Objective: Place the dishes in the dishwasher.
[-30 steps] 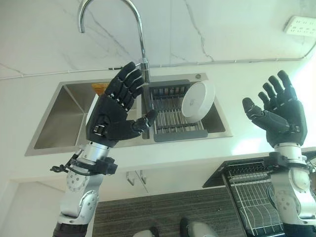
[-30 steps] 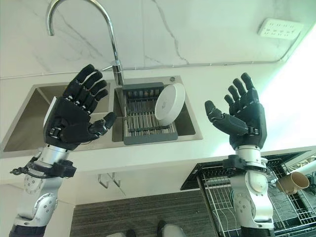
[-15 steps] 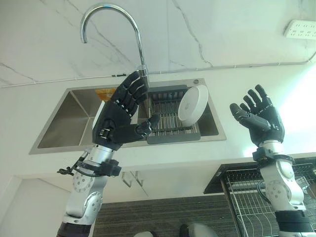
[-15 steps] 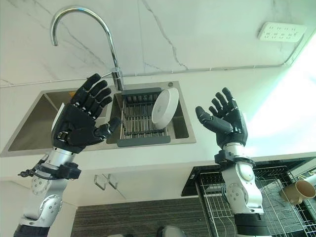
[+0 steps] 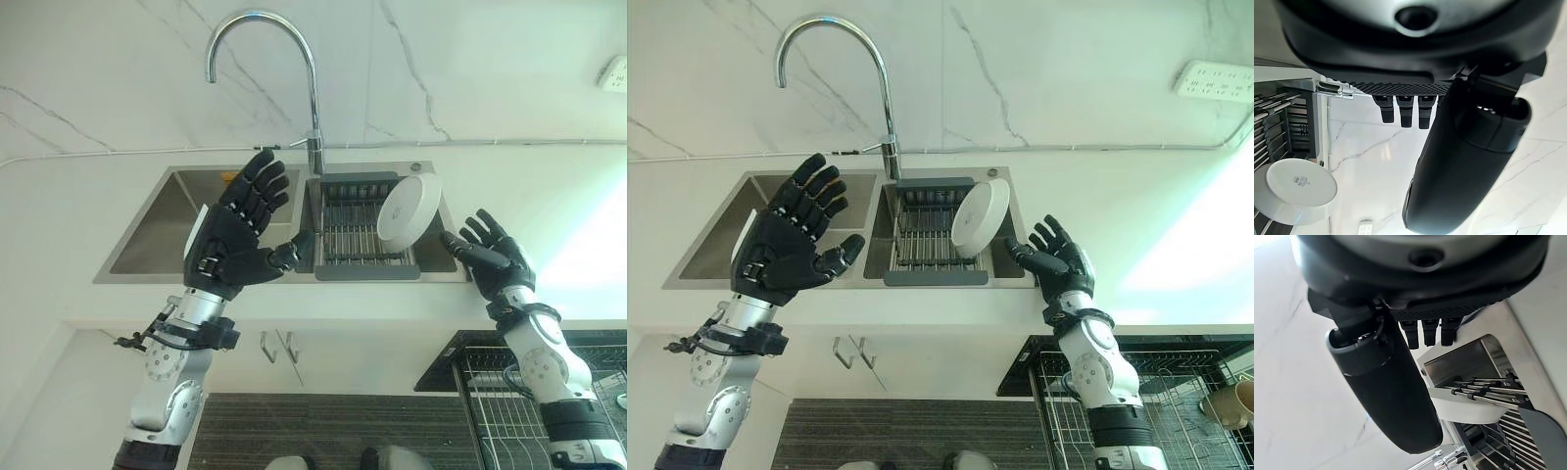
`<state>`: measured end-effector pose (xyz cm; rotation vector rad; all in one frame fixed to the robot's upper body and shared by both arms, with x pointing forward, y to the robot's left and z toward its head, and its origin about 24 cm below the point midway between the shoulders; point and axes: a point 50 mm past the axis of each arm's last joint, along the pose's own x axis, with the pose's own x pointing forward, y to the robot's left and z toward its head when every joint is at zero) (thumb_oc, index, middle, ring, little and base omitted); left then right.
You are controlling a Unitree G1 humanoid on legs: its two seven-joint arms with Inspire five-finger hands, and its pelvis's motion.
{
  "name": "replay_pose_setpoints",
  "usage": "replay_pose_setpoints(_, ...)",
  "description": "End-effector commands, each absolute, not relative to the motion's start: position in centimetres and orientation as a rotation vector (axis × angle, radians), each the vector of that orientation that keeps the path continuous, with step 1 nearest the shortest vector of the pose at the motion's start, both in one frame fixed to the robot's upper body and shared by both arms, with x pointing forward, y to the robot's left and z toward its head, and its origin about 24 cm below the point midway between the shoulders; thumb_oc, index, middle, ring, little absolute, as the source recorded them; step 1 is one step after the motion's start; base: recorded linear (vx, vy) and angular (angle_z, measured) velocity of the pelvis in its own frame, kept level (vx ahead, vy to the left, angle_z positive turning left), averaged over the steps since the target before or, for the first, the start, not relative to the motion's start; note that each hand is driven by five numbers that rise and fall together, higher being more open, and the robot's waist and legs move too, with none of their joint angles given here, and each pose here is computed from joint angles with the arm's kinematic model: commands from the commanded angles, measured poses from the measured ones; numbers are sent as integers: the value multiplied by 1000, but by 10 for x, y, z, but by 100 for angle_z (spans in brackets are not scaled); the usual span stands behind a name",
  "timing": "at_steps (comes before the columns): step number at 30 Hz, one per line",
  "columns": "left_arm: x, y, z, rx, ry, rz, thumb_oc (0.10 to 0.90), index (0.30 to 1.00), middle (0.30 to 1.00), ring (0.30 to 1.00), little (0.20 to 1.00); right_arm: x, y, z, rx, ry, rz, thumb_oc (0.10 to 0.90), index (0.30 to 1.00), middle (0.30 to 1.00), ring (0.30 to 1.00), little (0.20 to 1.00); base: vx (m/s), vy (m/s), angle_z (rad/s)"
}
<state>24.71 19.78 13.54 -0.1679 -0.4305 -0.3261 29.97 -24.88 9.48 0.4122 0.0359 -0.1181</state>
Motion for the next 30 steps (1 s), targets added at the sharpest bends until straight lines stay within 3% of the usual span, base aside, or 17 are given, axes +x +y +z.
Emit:
replay_pose_setpoints(1,247,192,181,-150,-686,-395,800,900,900,900,900,321,-251,154,461,-185,-62,800,900,900,900,900,0,0,0)
replay_pose_setpoints(30,251,191,183,-160,-689,-379,800,900,900,900,900,342,-247,180,397,-220,-52,800,900,900,900,900,-11,0,0)
